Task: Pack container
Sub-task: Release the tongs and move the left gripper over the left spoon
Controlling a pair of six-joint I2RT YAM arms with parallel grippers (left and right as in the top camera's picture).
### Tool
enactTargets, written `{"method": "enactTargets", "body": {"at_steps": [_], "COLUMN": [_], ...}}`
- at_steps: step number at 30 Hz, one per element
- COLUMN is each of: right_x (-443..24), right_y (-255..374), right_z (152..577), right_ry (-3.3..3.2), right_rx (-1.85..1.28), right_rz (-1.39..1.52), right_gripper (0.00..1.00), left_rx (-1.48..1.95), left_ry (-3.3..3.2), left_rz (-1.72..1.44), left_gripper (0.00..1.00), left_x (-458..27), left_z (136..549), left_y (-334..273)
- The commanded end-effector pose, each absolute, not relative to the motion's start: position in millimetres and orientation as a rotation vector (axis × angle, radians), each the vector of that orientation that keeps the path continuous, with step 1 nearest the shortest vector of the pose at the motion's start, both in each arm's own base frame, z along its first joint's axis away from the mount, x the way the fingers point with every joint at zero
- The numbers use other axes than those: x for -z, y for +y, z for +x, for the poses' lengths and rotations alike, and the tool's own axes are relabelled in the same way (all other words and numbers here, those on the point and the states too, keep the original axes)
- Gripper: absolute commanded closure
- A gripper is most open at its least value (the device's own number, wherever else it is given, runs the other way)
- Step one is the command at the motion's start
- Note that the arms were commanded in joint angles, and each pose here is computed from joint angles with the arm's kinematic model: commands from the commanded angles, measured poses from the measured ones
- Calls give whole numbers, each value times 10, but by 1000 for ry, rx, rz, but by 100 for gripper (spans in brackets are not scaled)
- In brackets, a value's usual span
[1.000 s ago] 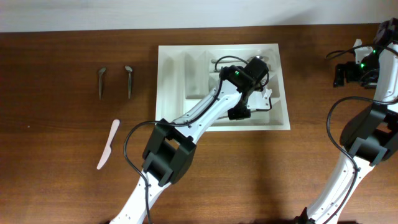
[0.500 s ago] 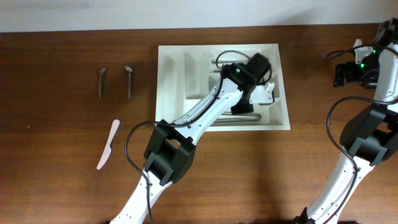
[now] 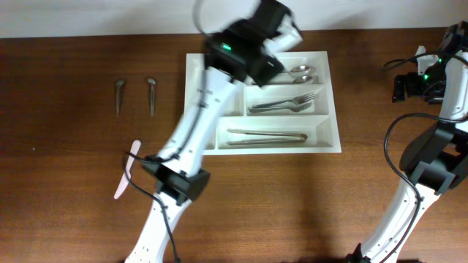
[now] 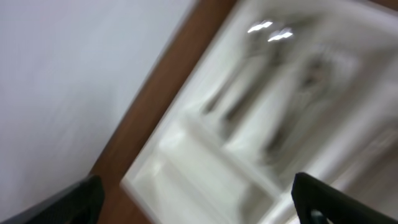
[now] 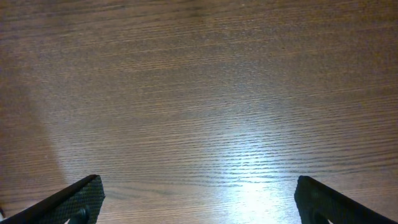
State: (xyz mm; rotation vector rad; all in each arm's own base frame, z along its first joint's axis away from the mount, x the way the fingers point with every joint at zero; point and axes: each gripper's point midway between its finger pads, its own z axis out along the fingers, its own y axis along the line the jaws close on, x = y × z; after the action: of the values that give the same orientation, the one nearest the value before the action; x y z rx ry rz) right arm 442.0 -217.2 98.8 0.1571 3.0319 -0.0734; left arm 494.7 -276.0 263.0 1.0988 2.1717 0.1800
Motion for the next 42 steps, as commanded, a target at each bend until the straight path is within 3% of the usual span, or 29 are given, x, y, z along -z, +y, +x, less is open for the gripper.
{"method": "enactTargets", "body": {"at_steps": [1, 9, 18, 25, 42], "right_x": [-1073, -1073, -1073, -1073, -1073], "right_y": [-2161, -2161, -2161, -2161, -2161], "right_z": [4420, 4420, 4420, 4420, 4420], "right_ry": [3019, 3019, 3019, 3019, 3019], "right_rx": [90, 91, 90, 91, 90], "right_rz": [136, 136, 136, 136, 136], "right_gripper": [1, 1, 1, 1, 1], "left_rx": [-221, -234, -96, -106, -59], "left_ry": [2293, 2435, 2610, 2765, 2989], "left_rz": [743, 151, -68, -1, -126], "left_gripper": [1, 1, 1, 1, 1], "left_x": [-2758, -2575, -1746, -1020, -103], "left_z": [5266, 5693, 5762, 5710, 5453], "left_y": [-1938, -310, 812, 945, 918]}}
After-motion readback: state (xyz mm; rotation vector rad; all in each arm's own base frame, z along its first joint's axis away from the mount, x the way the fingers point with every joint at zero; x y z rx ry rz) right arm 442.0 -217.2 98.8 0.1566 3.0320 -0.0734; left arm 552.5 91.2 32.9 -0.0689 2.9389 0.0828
